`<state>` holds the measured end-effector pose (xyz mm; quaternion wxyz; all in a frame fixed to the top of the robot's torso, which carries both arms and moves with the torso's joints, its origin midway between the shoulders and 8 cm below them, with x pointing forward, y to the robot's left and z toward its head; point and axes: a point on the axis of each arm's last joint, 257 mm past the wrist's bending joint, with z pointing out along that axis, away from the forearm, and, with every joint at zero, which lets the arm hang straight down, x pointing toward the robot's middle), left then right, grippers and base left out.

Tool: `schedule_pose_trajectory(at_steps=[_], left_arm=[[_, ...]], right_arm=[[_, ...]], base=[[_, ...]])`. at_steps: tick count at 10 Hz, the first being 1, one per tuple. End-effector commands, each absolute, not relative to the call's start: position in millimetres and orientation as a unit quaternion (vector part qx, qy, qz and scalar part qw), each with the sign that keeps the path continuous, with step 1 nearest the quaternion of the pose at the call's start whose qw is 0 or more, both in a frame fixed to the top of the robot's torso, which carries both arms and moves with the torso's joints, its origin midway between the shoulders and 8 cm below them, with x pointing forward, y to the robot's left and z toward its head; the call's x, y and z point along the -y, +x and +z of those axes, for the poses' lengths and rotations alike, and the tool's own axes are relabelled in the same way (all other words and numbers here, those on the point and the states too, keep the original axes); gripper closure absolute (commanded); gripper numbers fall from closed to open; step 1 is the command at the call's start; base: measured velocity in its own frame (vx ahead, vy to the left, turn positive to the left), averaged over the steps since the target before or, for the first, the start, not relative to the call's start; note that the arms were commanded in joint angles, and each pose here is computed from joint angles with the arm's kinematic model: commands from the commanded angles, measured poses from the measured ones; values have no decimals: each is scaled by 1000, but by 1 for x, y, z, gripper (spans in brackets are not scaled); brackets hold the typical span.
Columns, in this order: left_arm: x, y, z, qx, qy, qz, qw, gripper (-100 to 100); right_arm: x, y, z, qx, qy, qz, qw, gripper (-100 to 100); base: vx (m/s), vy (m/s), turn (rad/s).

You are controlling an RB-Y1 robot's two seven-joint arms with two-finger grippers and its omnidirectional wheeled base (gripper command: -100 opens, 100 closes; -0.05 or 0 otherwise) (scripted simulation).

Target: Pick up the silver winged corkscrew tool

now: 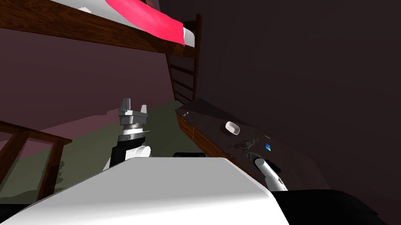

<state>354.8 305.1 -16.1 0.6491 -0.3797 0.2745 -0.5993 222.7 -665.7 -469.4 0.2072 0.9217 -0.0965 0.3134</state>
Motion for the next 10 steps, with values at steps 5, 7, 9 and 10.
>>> schedule_pose_trajectory(at_steps=[5, 7, 9, 10], left_arm=[[-305, 355, -16, -275, -380, -599, 649, 0], [-305, 355, -16, -275, -380, -599, 649, 0], [-305, 355, -16, -275, -380, -599, 649, 0], [-305, 355, -16, -275, -380, -599, 649, 0]], right_arm=[[699, 194, -469, 188, 917, 298, 188, -100], [711, 181, -469, 223, 912, 291, 182, -100], [722, 169, -468, 257, 906, 286, 177, -100], [722, 161, -472, 262, 907, 279, 177, -100]], base=[[1, -8, 116], [-1, -15, 149], [1, -21, 136], [-2, -23, 119]])
